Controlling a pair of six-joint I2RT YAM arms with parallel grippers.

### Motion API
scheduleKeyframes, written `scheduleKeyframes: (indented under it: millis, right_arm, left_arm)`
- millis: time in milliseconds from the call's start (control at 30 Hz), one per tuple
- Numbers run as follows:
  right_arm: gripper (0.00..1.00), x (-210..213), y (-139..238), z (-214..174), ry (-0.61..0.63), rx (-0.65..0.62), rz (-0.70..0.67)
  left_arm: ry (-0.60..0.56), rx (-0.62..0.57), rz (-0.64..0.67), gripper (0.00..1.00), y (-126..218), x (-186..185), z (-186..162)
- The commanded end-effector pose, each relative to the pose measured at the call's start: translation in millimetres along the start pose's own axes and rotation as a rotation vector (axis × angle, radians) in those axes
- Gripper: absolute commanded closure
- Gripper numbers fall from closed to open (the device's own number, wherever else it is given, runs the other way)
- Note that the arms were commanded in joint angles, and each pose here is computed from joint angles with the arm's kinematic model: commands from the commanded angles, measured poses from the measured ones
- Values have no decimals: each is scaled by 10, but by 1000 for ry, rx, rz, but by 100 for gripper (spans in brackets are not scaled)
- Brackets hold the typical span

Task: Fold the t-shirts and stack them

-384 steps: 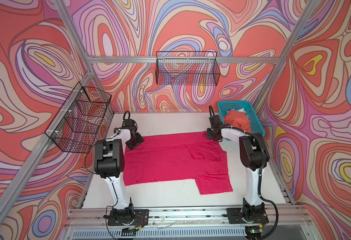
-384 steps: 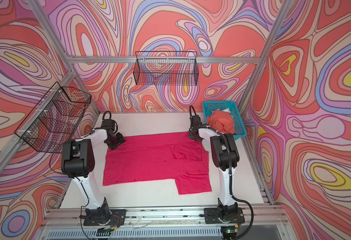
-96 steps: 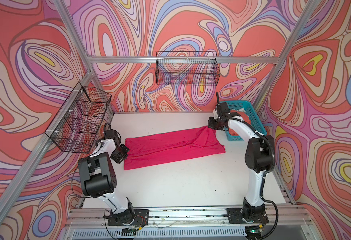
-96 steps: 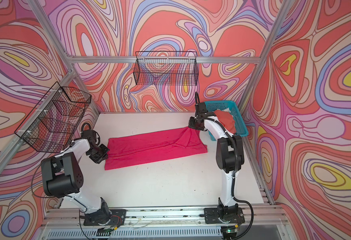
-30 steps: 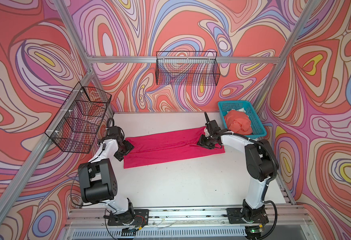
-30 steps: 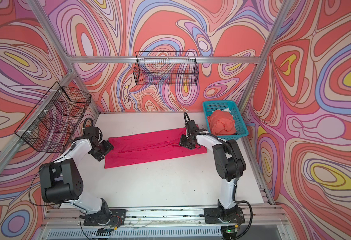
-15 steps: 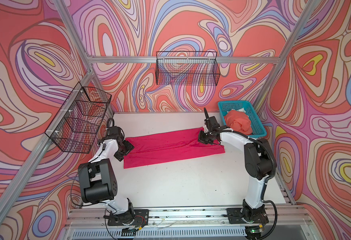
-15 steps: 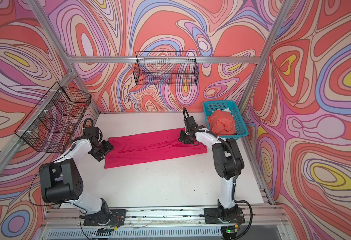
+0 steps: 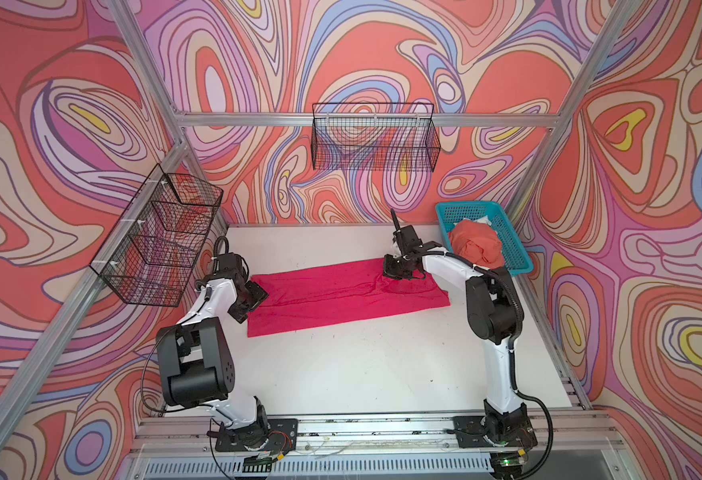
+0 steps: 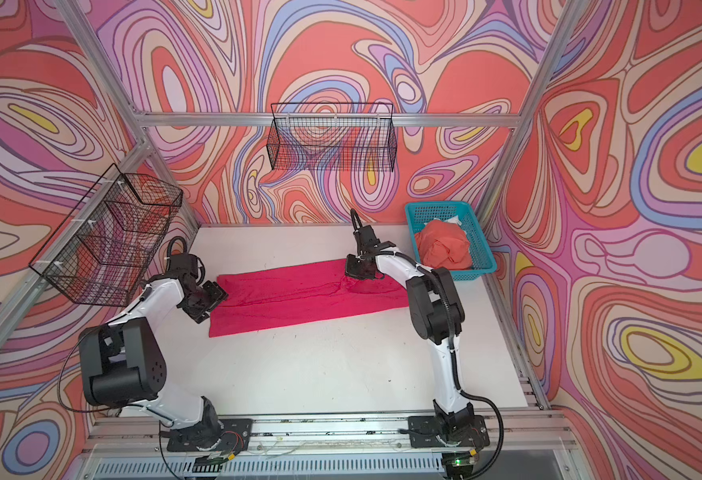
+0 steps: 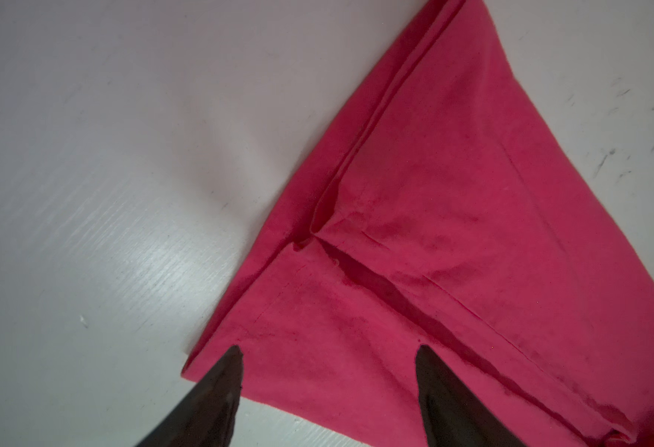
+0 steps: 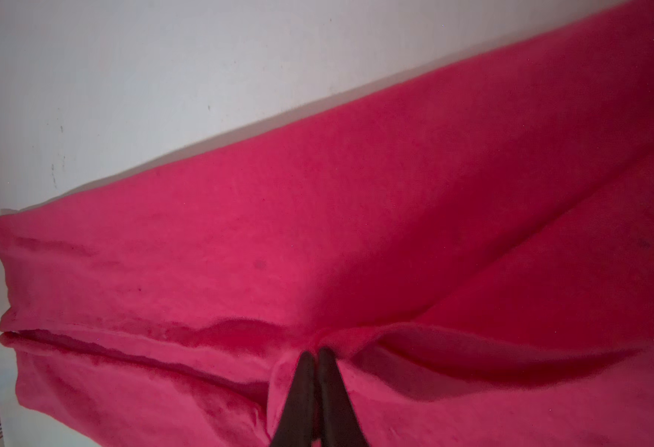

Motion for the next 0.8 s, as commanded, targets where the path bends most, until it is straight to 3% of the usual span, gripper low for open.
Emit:
scheduleKeyframes:
  millis: [0, 333, 367, 500, 767]
  right_arm:
    - [100, 50, -62, 39, 33, 7, -2]
    - [97, 118, -184, 134, 61, 4, 10]
    - [93, 130, -191, 136, 64, 4, 12]
    - [62, 195, -134, 198, 93, -16, 17]
    - [49, 295, 280, 359, 123, -129, -2]
  left_arm:
    - [-3, 20, 29, 27, -31, 62, -58]
    - [-6, 17, 34, 27, -22, 78, -58]
    - [-8, 17, 33, 27, -19, 76, -60]
    - [-7, 20, 28, 27, -12, 72, -70]
    - [-49, 16, 16, 27, 26, -48, -130]
Point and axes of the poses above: each gripper's point midway between its finger pads, its own y axis back along the fingers, its own x axis along the line the jaws close on, z = x × y, the point moved 4 cm from there along y, back along the fingers, and after that the axes turned 10 degrees about y, right-handed, at the moved point
